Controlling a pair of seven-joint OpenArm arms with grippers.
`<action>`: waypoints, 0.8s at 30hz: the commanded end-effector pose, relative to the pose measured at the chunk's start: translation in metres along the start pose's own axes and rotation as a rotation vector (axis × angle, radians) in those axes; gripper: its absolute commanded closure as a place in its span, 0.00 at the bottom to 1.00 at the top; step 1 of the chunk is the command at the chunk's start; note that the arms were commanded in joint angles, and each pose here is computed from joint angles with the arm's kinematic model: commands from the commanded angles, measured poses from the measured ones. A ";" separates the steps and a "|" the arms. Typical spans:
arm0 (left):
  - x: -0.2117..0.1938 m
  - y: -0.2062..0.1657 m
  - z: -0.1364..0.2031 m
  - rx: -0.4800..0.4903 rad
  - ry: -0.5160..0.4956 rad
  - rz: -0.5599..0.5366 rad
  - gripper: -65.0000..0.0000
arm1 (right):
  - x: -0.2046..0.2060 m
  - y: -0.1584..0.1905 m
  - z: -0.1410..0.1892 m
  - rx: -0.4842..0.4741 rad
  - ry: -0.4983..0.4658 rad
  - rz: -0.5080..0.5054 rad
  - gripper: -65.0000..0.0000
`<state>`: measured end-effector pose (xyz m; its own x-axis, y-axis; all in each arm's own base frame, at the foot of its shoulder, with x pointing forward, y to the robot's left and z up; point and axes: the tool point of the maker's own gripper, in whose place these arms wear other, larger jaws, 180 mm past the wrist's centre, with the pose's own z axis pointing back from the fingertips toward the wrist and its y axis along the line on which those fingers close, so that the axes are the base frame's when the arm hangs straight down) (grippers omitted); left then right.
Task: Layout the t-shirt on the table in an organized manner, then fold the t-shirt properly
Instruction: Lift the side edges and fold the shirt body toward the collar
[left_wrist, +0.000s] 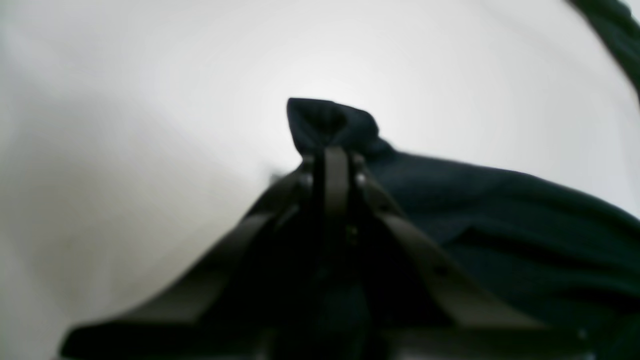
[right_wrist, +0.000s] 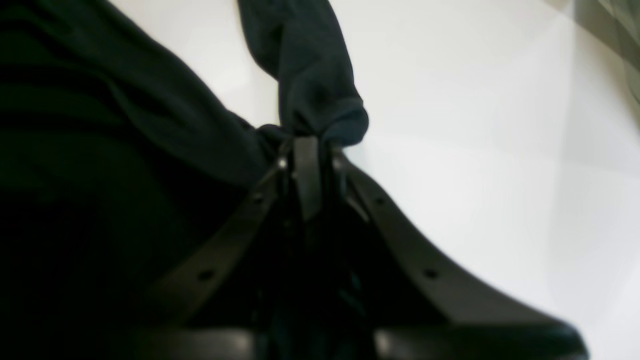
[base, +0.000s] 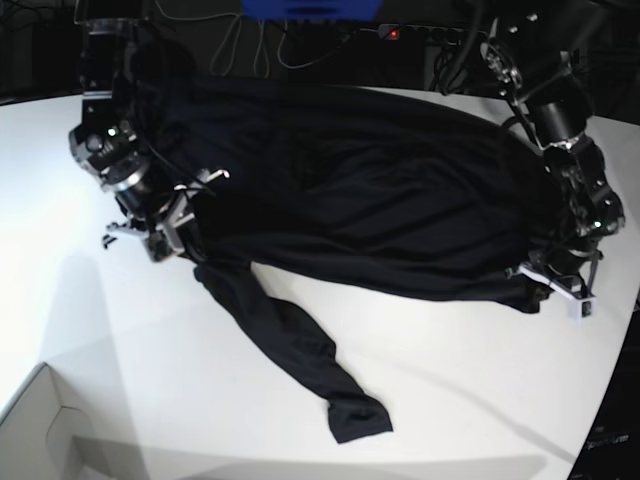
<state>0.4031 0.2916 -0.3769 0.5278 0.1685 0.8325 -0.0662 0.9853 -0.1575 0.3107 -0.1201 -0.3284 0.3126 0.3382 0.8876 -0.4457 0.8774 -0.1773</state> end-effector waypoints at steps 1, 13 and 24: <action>0.033 0.004 0.008 0.000 -0.093 -0.022 1.00 | 0.017 -0.001 0.007 -0.003 -0.061 0.010 1.00; 0.026 0.026 0.059 0.006 -0.147 -0.050 1.00 | -0.002 0.036 0.054 0.040 -0.008 0.016 1.00; -0.002 0.050 0.094 0.054 -0.094 -0.023 1.00 | -0.039 0.057 0.079 0.117 0.092 -0.002 1.00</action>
<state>0.3131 0.3372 -0.3519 0.4890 0.1635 0.8569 -0.1079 0.9861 -0.1266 0.2029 -0.1116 -0.3502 0.4212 0.3846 0.8214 -0.5395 0.8343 -0.1140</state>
